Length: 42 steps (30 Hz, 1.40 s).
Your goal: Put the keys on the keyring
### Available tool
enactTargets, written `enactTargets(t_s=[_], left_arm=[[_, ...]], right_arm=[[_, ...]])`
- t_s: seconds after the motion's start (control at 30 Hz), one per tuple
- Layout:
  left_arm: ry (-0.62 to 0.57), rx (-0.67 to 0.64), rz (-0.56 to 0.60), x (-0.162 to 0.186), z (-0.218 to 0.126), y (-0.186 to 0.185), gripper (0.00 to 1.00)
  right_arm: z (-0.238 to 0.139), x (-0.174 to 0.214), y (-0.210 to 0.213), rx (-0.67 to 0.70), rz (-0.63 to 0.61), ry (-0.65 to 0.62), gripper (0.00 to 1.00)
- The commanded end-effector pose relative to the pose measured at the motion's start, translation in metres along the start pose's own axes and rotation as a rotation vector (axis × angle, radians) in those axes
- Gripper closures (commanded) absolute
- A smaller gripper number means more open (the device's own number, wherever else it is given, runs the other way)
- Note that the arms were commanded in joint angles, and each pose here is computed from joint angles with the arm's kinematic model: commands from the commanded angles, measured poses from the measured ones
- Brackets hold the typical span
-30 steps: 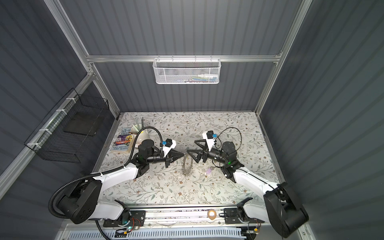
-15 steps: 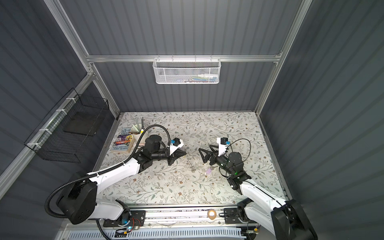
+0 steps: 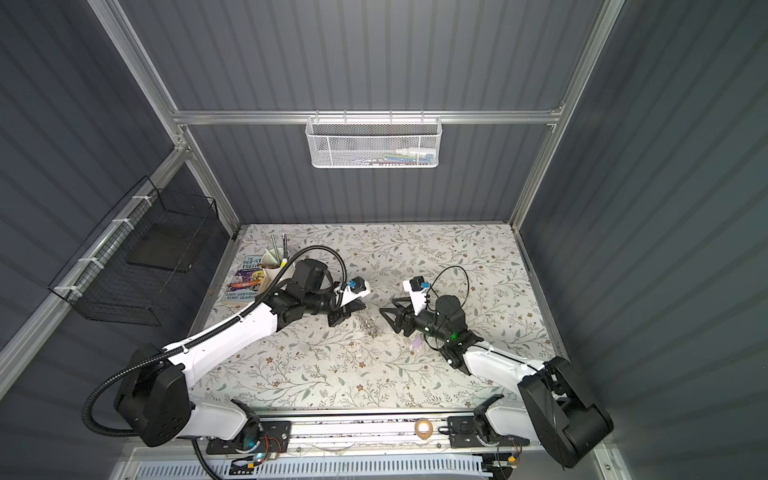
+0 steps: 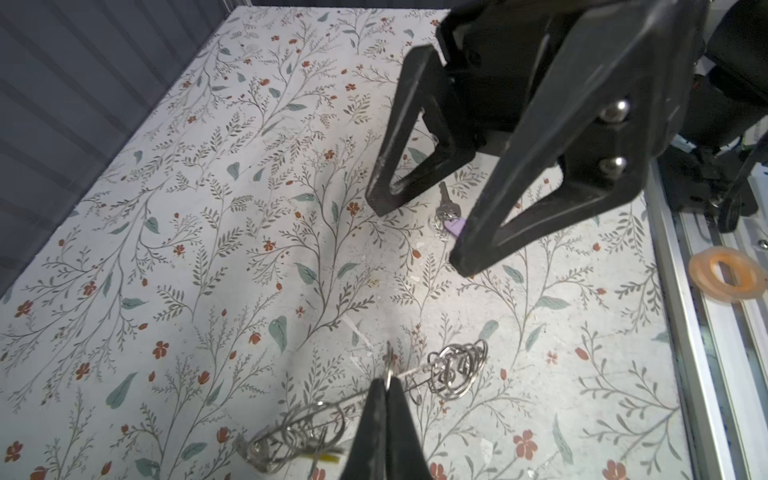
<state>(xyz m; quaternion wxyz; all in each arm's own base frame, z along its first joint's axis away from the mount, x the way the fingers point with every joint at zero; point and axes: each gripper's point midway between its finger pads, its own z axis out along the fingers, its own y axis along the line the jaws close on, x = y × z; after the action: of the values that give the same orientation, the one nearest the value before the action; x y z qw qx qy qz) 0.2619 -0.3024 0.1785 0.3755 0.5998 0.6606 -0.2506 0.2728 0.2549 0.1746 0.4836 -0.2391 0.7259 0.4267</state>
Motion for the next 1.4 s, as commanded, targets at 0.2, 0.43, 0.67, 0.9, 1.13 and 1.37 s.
enactTargets(t_s=[0.2,0.43,0.67,0.9,1.13,1.37], left_arm=[[-0.04,0.066,0.014,0.009,0.007,-0.018,1.0],[-0.045,0.098,0.001,0.01,0.01,-0.023,1.0],[-0.054,0.152,-0.015,0.007,0.013,-0.028,1.0],[-0.06,0.187,-0.02,0.005,0.013,-0.033,1.0],[-0.053,0.207,-0.025,0.005,0.014,-0.035,1.0],[-0.049,0.207,-0.029,0.007,0.015,-0.035,1.0]], right_arm=[[0.017,0.019,0.013,-0.12,-0.038,0.095,0.52],[0.019,0.024,0.019,-0.135,-0.055,0.116,0.6],[0.019,0.024,0.022,-0.134,-0.073,0.121,0.6],[0.022,0.026,0.028,-0.147,-0.085,0.148,0.64],[0.023,0.027,0.034,-0.164,-0.102,0.155,0.73],[0.023,0.026,0.036,-0.164,-0.11,0.154,0.94]])
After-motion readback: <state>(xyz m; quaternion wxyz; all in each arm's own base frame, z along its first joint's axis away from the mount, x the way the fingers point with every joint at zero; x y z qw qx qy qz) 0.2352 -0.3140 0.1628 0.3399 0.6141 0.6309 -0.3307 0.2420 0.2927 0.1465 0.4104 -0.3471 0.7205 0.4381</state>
